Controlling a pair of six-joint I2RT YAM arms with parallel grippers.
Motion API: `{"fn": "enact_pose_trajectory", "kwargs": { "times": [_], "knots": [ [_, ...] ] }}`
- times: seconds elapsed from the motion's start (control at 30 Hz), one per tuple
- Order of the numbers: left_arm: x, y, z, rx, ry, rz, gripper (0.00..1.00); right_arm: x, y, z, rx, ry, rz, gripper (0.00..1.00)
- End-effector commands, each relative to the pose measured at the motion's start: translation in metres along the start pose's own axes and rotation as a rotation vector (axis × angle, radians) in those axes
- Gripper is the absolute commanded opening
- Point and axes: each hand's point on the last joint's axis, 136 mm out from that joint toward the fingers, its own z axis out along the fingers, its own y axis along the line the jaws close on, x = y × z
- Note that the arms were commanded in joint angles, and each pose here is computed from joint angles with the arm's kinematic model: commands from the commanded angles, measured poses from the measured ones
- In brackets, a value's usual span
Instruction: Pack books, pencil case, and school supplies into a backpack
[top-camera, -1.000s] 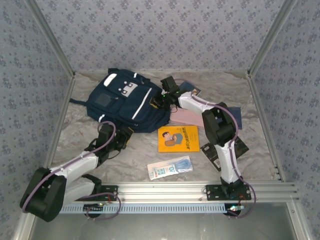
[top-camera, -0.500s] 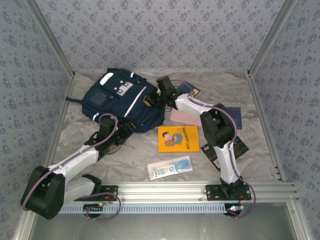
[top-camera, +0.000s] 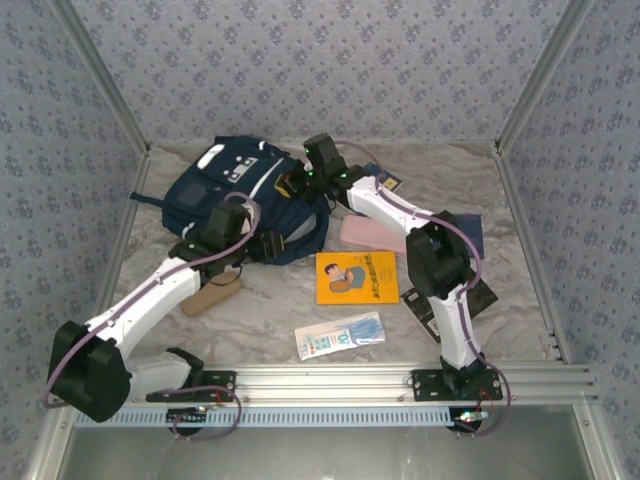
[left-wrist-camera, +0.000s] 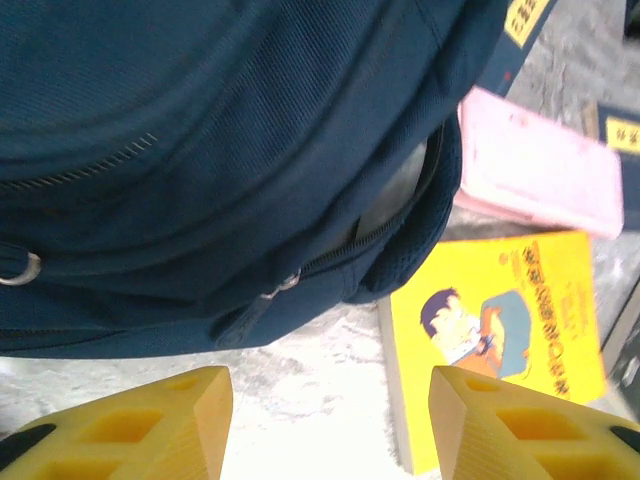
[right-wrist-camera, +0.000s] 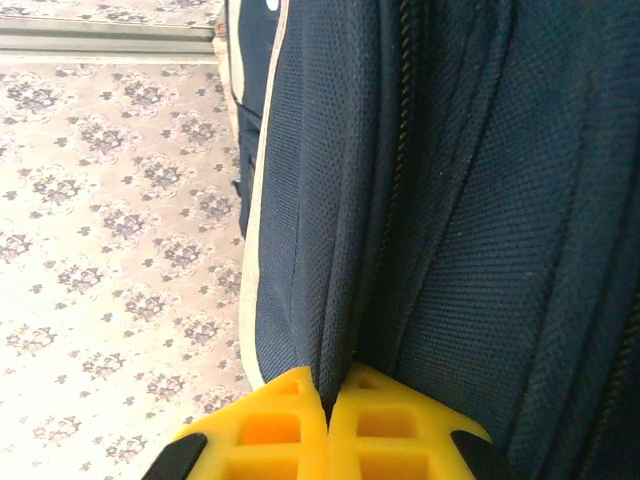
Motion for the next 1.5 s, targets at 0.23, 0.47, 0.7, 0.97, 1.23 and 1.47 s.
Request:
{"fn": "enact_pose_trajectory", "kwargs": {
  "times": [0.23, 0.47, 0.7, 0.97, 1.23, 1.47],
  "knots": [
    [0.016, 0.017, 0.015, -0.172, 0.07, 0.123, 0.45, 0.01, 0.089, -0.047, -0.179, -0.012, -0.062, 0.0],
    [0.008, 0.014, 0.033, -0.266, -0.018, 0.134, 0.5, 0.014, 0.091, -0.047, -0.189, -0.007, -0.033, 0.0],
    [0.004, 0.02, 0.044, -0.397, -0.046, 0.192, 0.45, 0.018, 0.093, -0.047, -0.21, -0.003, 0.002, 0.0],
    [0.003, 0.032, 0.048, -0.494, -0.077, 0.22, 0.31, 0.023, 0.092, -0.047, -0.219, 0.004, 0.018, 0.0],
    [-0.001, 0.039, 0.042, -0.539, -0.092, 0.271, 0.07, 0.024, 0.084, -0.053, -0.209, 0.0, 0.014, 0.0],
    [0.008, 0.051, 0.03, -0.556, -0.074, 0.265, 0.04, 0.013, 0.077, -0.065, -0.166, -0.045, -0.04, 0.0]
  ]
}}
